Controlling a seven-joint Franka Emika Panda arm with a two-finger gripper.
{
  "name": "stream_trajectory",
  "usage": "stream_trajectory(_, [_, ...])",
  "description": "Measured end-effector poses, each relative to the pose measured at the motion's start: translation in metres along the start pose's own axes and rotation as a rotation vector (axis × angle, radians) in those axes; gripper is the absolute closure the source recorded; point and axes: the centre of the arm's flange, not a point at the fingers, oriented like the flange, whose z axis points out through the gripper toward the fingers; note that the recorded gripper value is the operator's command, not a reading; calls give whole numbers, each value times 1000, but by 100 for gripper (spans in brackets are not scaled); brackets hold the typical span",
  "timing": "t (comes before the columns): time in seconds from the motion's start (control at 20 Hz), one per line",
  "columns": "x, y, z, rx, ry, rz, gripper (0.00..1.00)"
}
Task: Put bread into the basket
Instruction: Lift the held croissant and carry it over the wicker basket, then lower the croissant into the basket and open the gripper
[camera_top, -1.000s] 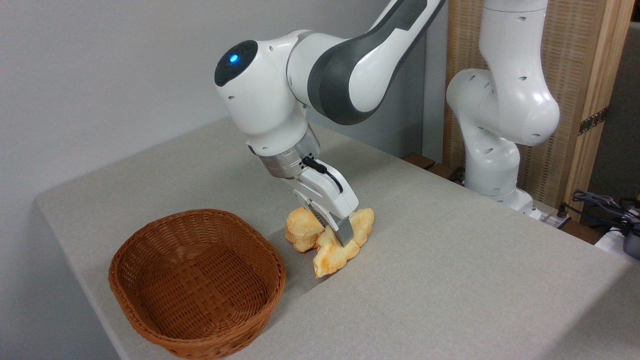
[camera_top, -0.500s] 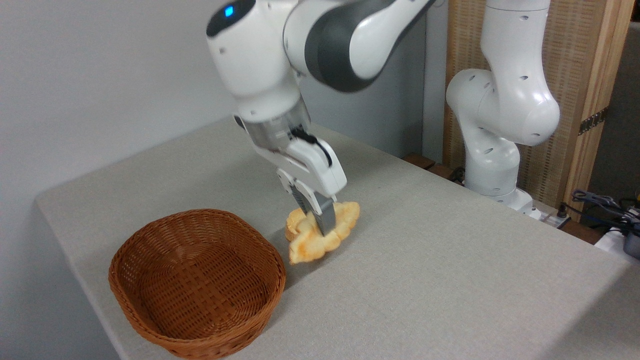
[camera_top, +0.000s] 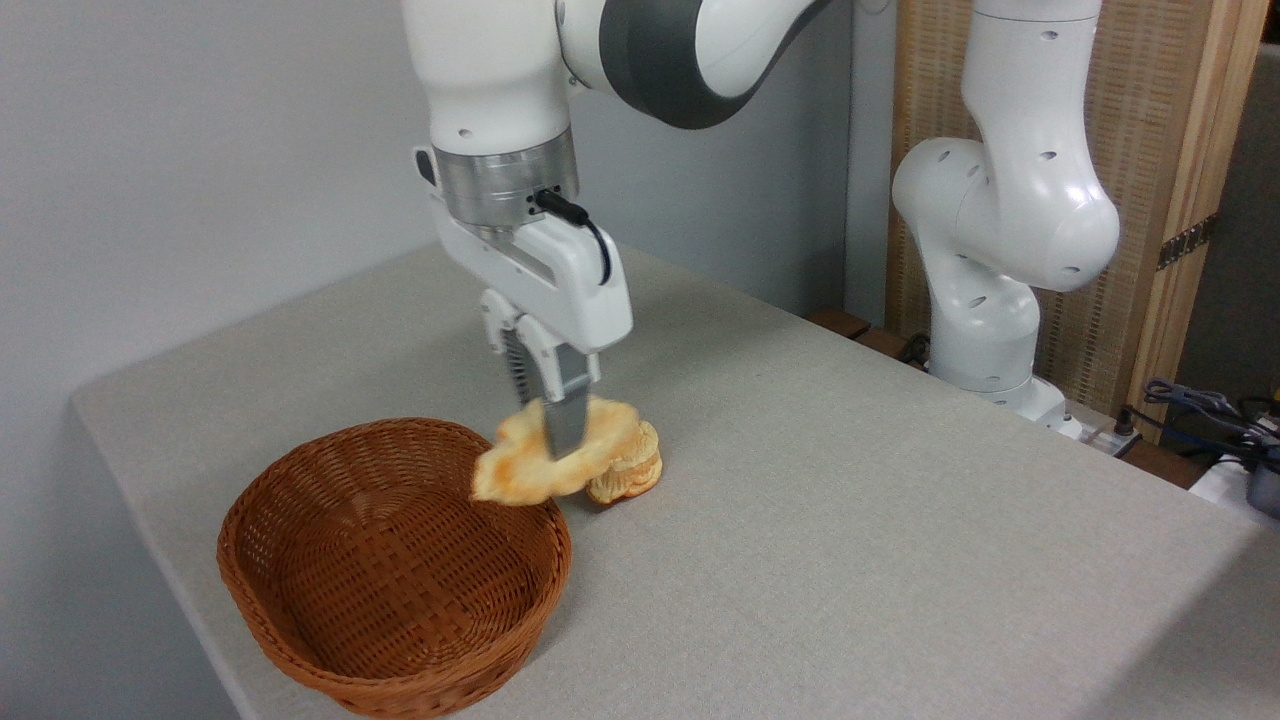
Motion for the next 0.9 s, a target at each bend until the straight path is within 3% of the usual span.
stream_trajectory(0.2, [15,-11,-7,80,124,-14,64])
stream_trajectory(0.25, [17,-13,-7,87,143,-19,36])
stream_trajectory(0.3, [20,-16,-7,98,172,-26,0])
stream_trajectory(0.45, [26,-21,-3,119,200,-33,0])
stream_trajectory(0.9, [26,-22,-2,120,200,-35,0])
